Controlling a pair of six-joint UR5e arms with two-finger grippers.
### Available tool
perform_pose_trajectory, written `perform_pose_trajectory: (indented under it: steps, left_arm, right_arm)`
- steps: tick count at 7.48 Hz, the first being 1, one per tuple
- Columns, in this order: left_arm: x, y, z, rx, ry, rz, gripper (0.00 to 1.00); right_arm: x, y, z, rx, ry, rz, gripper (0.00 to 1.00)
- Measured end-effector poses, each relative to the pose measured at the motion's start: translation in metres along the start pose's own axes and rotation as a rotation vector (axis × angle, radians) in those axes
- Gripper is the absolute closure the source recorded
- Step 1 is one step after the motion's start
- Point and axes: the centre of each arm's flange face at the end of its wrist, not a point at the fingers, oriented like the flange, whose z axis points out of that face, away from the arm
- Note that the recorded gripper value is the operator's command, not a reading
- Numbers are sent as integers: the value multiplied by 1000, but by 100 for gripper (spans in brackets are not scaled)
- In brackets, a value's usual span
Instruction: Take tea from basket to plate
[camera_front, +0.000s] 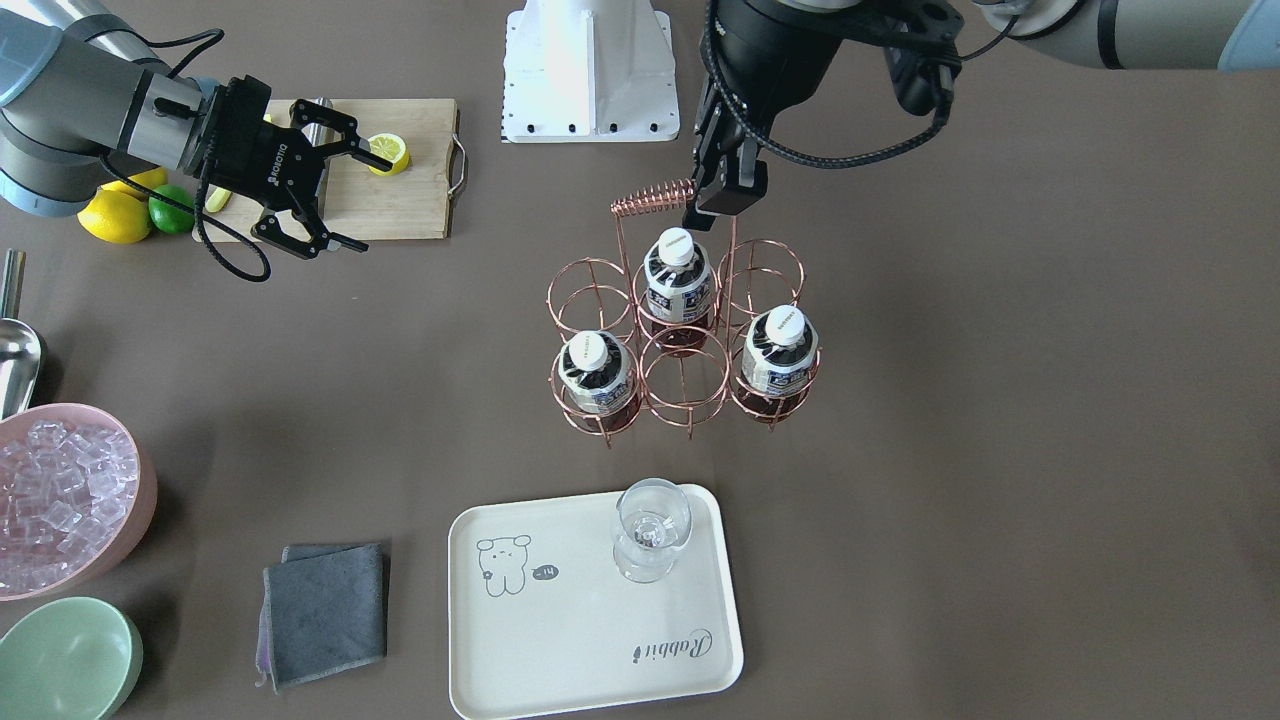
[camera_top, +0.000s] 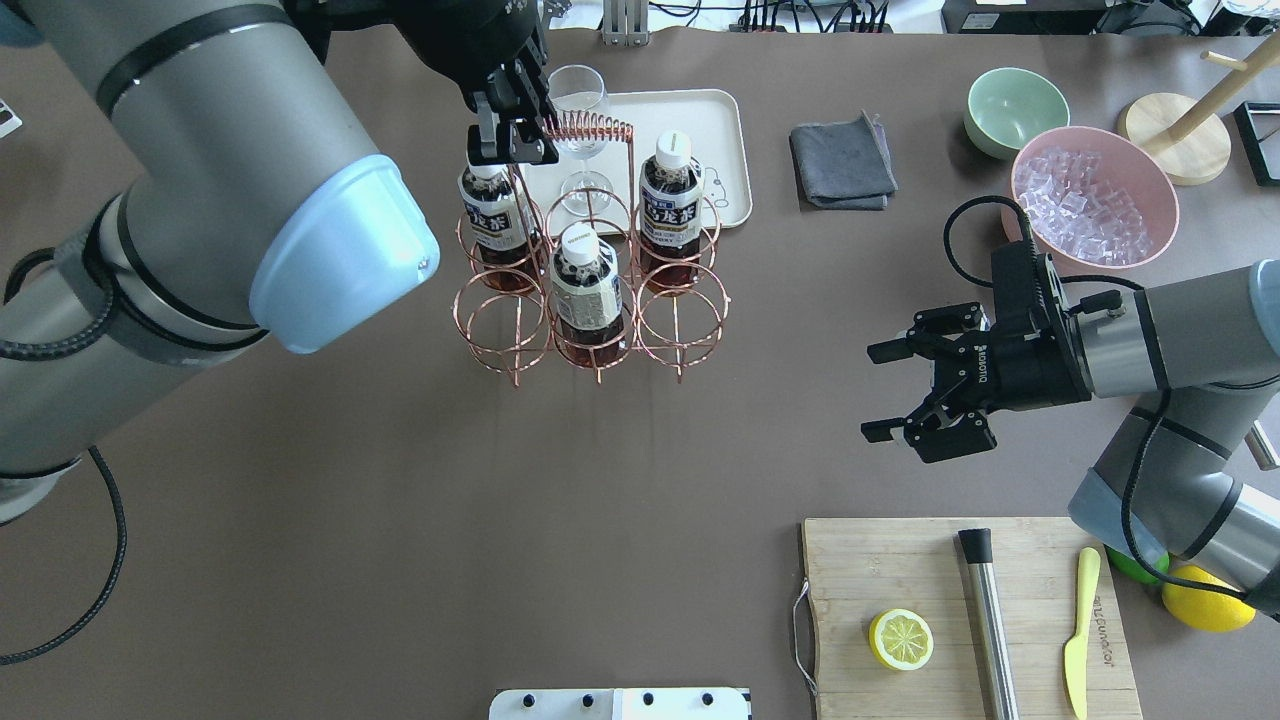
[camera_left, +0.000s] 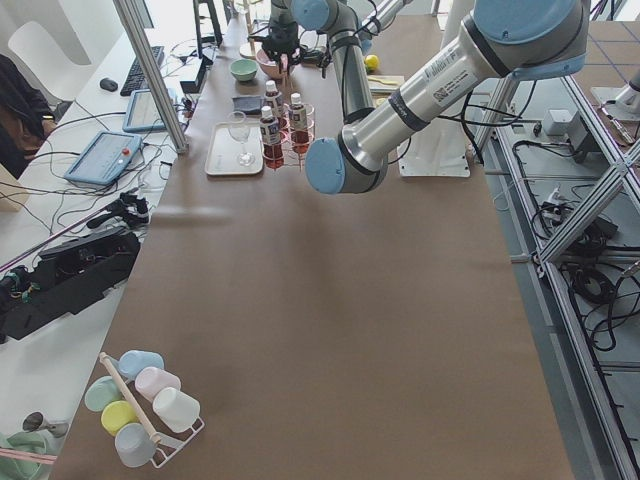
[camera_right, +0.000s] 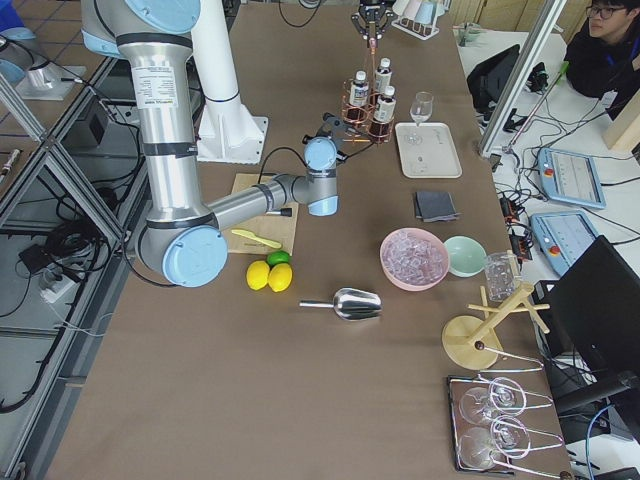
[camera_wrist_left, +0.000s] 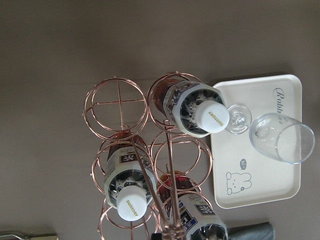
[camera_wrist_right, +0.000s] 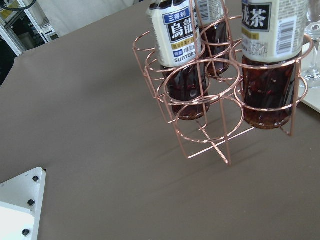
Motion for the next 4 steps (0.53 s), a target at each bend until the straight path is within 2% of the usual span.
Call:
perform_pose_trajectory:
  steps: [2, 4]
  left_arm:
    - [-22, 19, 13, -14, -14, -28, 100]
    - [-32, 29, 18, -43, -11, -55, 100]
  right_arm:
    - [2, 4, 1, 3, 2, -5, 0]
    - [13, 25, 0, 50, -6, -39, 0]
